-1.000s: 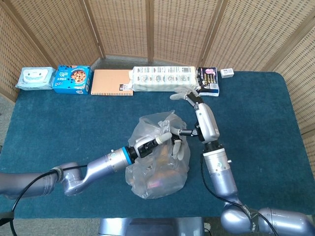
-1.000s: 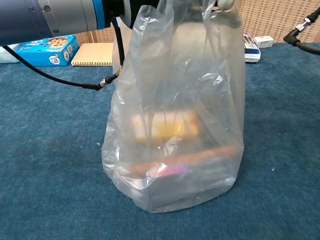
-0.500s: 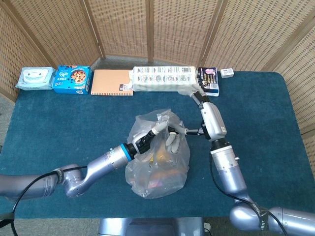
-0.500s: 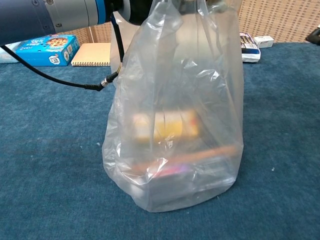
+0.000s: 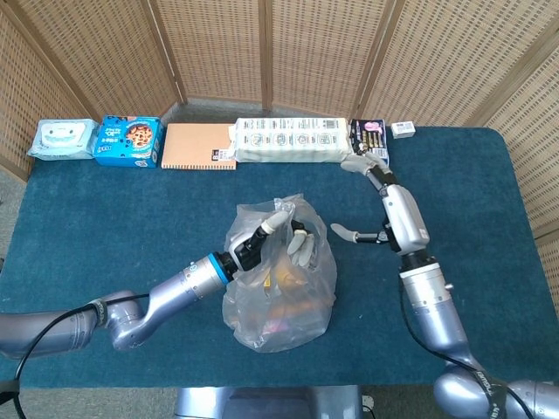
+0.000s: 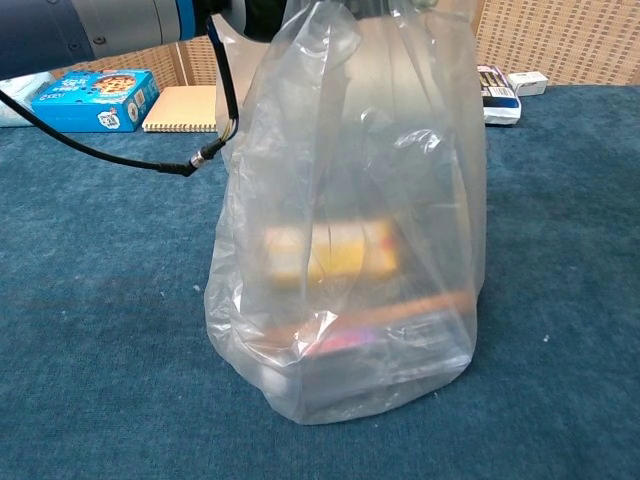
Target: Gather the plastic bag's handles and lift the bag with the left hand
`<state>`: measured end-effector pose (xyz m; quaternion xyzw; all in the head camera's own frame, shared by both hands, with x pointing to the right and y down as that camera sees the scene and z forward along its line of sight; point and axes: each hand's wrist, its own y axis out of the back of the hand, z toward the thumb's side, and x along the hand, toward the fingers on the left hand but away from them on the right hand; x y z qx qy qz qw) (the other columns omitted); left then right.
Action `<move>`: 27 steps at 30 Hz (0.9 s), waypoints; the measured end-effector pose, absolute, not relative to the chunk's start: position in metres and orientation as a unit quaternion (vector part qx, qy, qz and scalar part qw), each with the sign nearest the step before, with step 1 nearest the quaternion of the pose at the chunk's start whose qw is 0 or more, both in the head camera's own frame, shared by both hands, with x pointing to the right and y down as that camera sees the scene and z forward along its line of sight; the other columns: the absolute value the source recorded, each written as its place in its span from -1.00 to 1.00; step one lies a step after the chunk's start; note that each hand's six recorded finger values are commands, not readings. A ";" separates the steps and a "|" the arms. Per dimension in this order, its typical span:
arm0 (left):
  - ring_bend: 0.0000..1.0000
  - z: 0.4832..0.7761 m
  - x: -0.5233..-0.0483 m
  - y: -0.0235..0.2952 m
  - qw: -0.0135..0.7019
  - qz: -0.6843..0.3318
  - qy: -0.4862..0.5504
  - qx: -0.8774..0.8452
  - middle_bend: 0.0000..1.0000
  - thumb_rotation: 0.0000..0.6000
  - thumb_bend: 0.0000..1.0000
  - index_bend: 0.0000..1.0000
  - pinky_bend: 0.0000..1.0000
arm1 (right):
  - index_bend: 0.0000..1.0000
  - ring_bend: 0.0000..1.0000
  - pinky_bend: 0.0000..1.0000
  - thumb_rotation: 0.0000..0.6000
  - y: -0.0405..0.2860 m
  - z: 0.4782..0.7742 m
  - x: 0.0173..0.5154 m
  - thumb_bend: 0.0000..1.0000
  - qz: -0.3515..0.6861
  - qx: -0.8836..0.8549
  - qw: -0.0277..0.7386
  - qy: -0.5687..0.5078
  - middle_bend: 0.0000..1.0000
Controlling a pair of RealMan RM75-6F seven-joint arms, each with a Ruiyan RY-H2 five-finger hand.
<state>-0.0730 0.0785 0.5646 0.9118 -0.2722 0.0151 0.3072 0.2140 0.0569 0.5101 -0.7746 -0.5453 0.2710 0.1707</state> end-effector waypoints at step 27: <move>0.36 0.549 -0.081 0.075 0.347 -0.015 -0.267 0.899 0.30 -1.00 -0.42 0.46 0.07 | -0.52 -0.78 -0.78 1.00 0.078 0.497 0.275 -0.76 0.248 -0.771 0.166 -0.562 -0.59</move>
